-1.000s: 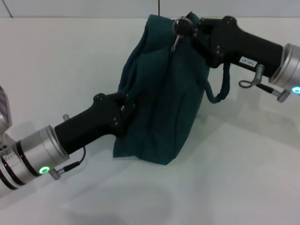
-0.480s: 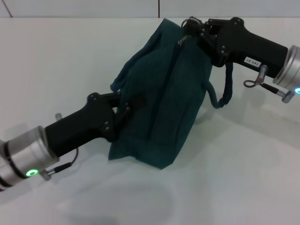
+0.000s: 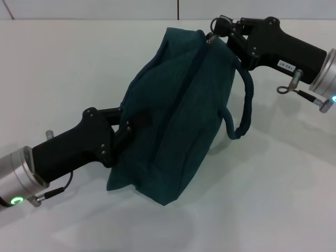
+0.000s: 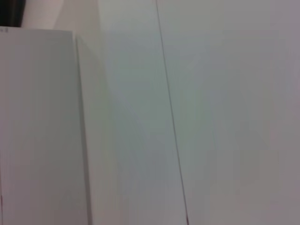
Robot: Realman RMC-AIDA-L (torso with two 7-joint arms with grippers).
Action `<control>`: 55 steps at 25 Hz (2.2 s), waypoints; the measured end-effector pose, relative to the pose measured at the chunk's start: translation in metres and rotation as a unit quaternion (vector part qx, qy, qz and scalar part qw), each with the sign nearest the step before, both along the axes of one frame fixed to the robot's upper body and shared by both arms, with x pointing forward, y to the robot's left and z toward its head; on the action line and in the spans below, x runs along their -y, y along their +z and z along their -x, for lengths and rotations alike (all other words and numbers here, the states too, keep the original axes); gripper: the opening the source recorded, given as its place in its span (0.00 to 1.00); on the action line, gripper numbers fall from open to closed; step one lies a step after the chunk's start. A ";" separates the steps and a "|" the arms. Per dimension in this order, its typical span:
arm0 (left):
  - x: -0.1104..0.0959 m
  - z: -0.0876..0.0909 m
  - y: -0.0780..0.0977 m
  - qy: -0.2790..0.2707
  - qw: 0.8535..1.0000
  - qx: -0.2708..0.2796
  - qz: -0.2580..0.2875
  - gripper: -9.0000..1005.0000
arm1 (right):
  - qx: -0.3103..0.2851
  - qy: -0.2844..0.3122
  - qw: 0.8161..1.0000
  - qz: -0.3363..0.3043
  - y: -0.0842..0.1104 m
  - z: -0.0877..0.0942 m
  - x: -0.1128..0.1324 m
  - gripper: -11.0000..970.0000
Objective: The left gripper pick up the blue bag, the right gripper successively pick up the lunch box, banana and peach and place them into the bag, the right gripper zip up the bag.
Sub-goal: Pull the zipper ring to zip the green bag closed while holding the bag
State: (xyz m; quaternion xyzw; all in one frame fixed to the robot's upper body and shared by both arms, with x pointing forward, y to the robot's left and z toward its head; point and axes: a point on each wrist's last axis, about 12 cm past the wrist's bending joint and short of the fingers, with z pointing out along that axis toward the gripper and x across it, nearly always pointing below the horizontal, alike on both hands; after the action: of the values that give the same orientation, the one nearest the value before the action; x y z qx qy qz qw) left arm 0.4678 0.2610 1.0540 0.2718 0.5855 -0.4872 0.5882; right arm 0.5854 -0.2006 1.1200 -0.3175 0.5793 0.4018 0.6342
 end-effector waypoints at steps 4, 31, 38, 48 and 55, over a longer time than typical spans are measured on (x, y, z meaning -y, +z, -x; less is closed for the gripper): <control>-0.001 0.000 0.000 -0.001 1.000 0.000 -0.001 0.06 | -0.007 -0.006 1.000 0.006 -0.003 0.000 0.001 0.03; -0.017 -0.019 -0.003 0.078 0.996 -0.041 -0.010 0.13 | 0.073 0.005 0.997 0.011 -0.004 0.048 0.028 0.03; -0.016 -0.023 -0.006 0.090 0.995 -0.046 -0.023 0.07 | 0.049 -0.043 0.998 0.008 -0.016 0.051 0.051 0.03; -0.019 -0.024 -0.004 0.097 0.994 -0.043 -0.022 0.09 | 0.011 -0.079 0.997 0.011 -0.035 0.056 0.065 0.03; -0.015 -0.029 0.001 0.087 0.995 -0.039 -0.009 0.12 | 0.005 -0.080 0.997 0.012 -0.039 0.057 0.066 0.03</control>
State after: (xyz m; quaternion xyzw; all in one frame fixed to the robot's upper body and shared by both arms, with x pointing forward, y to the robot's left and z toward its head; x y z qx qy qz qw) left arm 0.4964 0.2757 1.0546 0.2055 0.6340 -0.4390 0.6026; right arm 0.5282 -0.2664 1.0809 -0.2795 0.6043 0.3409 0.6636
